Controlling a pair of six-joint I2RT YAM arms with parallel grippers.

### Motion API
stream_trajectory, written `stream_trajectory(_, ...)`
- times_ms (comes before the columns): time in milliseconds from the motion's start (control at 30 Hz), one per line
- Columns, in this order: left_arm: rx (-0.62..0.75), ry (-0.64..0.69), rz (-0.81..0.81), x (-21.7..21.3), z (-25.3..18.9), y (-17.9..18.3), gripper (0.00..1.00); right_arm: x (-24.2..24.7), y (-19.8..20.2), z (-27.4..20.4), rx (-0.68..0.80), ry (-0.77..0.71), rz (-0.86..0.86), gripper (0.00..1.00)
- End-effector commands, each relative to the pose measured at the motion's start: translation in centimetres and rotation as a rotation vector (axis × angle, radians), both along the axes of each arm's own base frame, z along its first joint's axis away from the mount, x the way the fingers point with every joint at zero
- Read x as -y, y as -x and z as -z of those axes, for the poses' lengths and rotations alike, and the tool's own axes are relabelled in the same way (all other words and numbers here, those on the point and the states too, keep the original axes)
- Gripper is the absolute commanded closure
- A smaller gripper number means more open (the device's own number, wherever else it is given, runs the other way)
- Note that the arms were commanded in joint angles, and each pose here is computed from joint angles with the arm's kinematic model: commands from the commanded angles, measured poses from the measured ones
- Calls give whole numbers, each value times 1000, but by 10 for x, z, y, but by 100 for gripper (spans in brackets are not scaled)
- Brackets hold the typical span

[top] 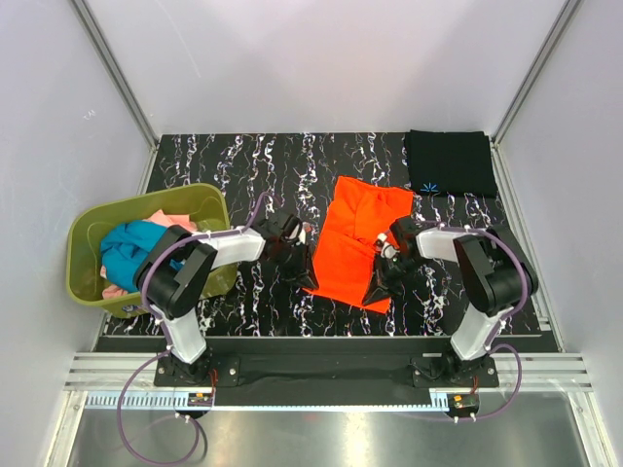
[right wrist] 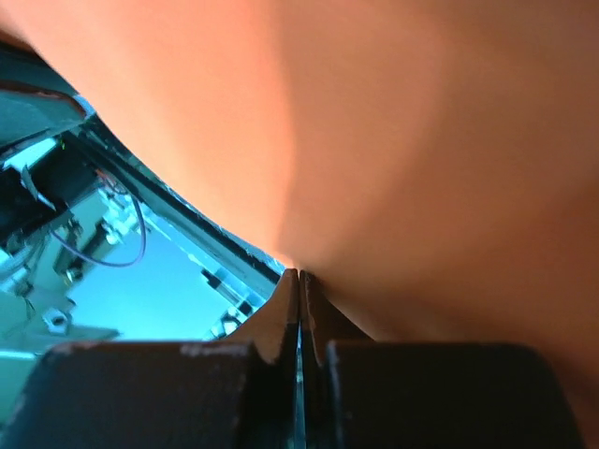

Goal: Fold and stack the t-shirts
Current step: Fold the tshirt

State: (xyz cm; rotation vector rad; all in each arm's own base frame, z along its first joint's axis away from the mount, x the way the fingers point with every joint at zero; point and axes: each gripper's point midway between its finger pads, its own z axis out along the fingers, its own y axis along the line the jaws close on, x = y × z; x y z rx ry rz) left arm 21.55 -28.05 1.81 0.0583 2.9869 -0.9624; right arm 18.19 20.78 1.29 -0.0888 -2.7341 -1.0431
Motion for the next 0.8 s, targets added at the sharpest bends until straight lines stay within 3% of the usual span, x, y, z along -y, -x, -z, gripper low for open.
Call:
stream_trajectory(0, -34, -151, 5, -32, 37, 22, 71, 13, -4, -14, 27, 75, 53, 99)
stream_trajectory(233, -43, -128, 15, -37, 29, 36, 71, 39, -46, -42, 157, 219, 138, 86)
stream_trajectory(433, -42, -97, 14, -37, 22, 42, 71, 71, -77, -31, 170, 305, 187, 85)
stream_trajectory(767, -47, -35, -25, -34, 16, 51, 71, 55, -140, -9, 163, 270, 141, 86)
